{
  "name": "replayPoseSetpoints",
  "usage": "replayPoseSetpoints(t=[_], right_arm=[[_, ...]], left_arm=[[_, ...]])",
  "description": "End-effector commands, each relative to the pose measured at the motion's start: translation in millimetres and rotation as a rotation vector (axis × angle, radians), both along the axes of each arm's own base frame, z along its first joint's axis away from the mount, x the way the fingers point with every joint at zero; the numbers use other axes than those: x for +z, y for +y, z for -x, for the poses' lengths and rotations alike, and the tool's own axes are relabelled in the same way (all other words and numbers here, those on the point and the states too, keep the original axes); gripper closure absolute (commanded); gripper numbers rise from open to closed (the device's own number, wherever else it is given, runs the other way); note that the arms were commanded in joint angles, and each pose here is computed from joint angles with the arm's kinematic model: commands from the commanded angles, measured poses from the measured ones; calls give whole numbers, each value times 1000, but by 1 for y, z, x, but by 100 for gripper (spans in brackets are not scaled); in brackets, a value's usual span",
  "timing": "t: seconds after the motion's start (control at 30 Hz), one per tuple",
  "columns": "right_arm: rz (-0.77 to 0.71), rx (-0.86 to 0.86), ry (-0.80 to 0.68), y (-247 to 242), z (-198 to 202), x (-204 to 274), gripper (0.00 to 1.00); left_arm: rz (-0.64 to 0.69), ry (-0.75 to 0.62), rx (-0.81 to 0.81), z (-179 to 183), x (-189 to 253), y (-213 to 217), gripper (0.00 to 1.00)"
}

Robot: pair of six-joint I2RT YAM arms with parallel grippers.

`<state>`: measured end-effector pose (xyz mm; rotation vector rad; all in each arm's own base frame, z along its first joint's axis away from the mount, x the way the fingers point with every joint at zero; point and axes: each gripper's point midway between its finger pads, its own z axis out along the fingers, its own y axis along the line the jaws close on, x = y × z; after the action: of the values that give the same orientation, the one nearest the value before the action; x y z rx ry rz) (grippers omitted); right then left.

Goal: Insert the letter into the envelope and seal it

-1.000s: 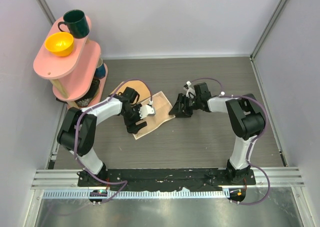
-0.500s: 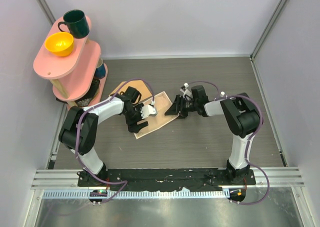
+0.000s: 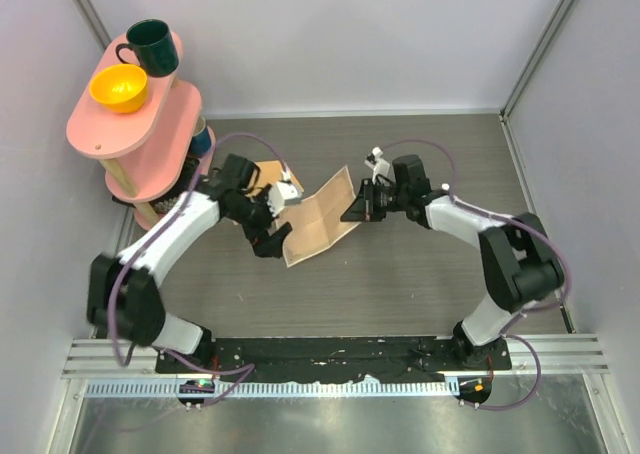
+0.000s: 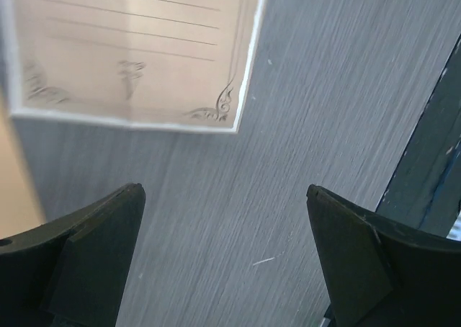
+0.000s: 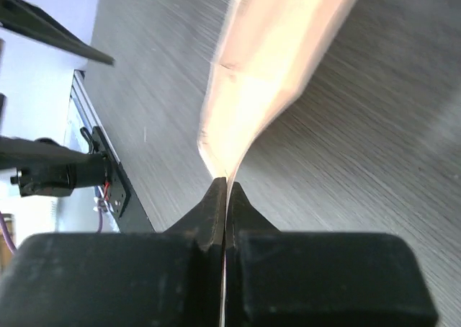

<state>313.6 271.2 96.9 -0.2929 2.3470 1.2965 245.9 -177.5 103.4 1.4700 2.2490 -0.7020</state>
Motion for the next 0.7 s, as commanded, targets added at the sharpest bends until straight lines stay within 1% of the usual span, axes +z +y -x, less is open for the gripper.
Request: replayPoseSetpoints(t=[0.0,0.03,0.1,0.13,0.17,0.23,0.27,0.3,0.33,0.43,0.47,0.5,0.57,0.67], right_arm=[[98,164,-306,-10,11,66,99],[98,190,-376,-9,15,87,99],[146,284,-453,-16,31,96,99],[160,328,-482,-20,44,109,99],[183,388,-557,-22,49,115,99],[217,465,-621,-29,68,132,99],[241,534,-706,-29,73,138,99],[267,550,-736,-31,77,144,99],[282,565,-770,-34,83,157,99],[329,643,-875,-35,97,179,99],[327,666,-914,-32,106,189,99],[335,682,-954,-32,109,195,99],[363,677,-1019,-36,115,208,99],[377,690,-1077,-34,126,216,99]], left_arm=[[191,-200,183,-9,100,1,0],[180,-250,205,-10,106,8,0],[207,-364,213,-6,127,14,0],[205,-380,204,-1,127,16,0],[218,-417,199,4,134,19,0],[218,-441,187,8,134,21,0],[216,-464,207,8,137,24,0],[230,-493,218,4,141,23,0],[238,-482,245,3,138,24,0],[314,-513,223,6,148,15,0],[343,-546,209,5,154,11,0],[368,-553,187,11,153,9,0],[372,-594,133,13,153,7,0],[374,-589,114,17,154,6,0]])
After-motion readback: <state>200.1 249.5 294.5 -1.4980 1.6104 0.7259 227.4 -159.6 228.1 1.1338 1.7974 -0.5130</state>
